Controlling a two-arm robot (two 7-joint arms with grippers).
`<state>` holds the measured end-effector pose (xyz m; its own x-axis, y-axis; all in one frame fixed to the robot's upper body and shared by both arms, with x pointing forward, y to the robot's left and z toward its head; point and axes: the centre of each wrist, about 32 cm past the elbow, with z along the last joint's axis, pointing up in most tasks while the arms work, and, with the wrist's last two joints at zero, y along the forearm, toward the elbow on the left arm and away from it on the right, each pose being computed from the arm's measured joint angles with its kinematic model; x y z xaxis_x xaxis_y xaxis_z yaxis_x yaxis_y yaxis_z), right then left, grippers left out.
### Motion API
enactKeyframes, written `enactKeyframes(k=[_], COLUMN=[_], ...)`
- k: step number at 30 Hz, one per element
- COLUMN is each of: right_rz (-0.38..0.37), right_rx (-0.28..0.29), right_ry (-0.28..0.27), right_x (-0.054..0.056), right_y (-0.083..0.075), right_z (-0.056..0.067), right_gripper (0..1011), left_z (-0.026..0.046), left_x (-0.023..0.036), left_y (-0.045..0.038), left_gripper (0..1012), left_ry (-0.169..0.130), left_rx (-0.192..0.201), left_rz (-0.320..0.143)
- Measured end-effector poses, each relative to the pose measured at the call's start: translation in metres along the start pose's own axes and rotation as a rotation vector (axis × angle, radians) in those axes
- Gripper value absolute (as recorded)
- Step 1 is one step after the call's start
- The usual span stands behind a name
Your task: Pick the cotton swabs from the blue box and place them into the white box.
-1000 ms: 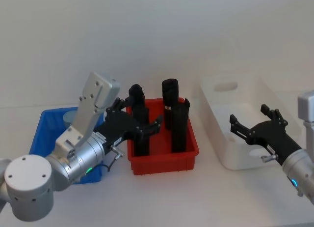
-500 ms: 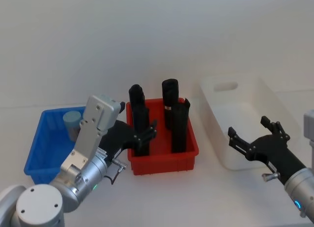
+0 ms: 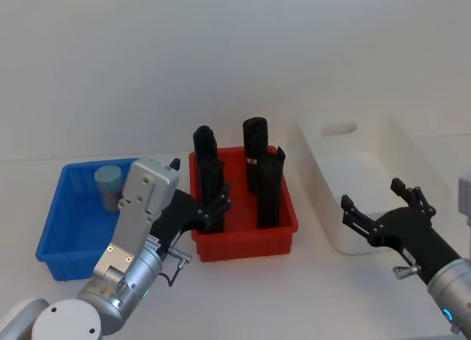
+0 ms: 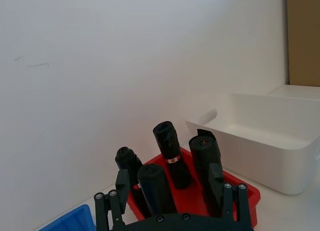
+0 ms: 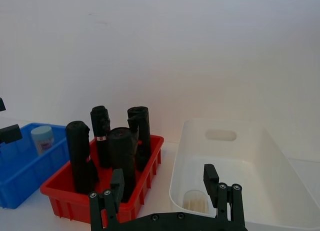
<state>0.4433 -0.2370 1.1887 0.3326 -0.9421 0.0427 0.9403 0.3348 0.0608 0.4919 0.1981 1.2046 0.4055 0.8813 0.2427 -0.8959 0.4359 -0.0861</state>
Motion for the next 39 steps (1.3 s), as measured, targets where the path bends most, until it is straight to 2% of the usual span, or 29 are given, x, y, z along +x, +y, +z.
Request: enactKeyframes(k=[25, 31, 39], right_rz=[0.002, 0.016, 0.057], right_rx=[-0.001, 0.001, 0.007], right_ry=[-0.002, -0.011, -0.03], right_x=[0.0, 0.003, 0.011], right_y=[0.001, 0.005, 0.02], right_z=[0.0, -0.003, -0.01], right_gripper=[1002, 1002, 1001], left_z=[-0.0002, -0.0002, -0.0003], left_x=[0.0003, 0.0003, 0.0003], left_y=[0.0001, 0.0001, 0.0001], left_gripper=[1004, 1004, 1004], left_ry=[0.0, 0.0, 0.0], left_rx=[0.001, 0.001, 0.001], left_rz=[0.002, 0.002, 0.002])
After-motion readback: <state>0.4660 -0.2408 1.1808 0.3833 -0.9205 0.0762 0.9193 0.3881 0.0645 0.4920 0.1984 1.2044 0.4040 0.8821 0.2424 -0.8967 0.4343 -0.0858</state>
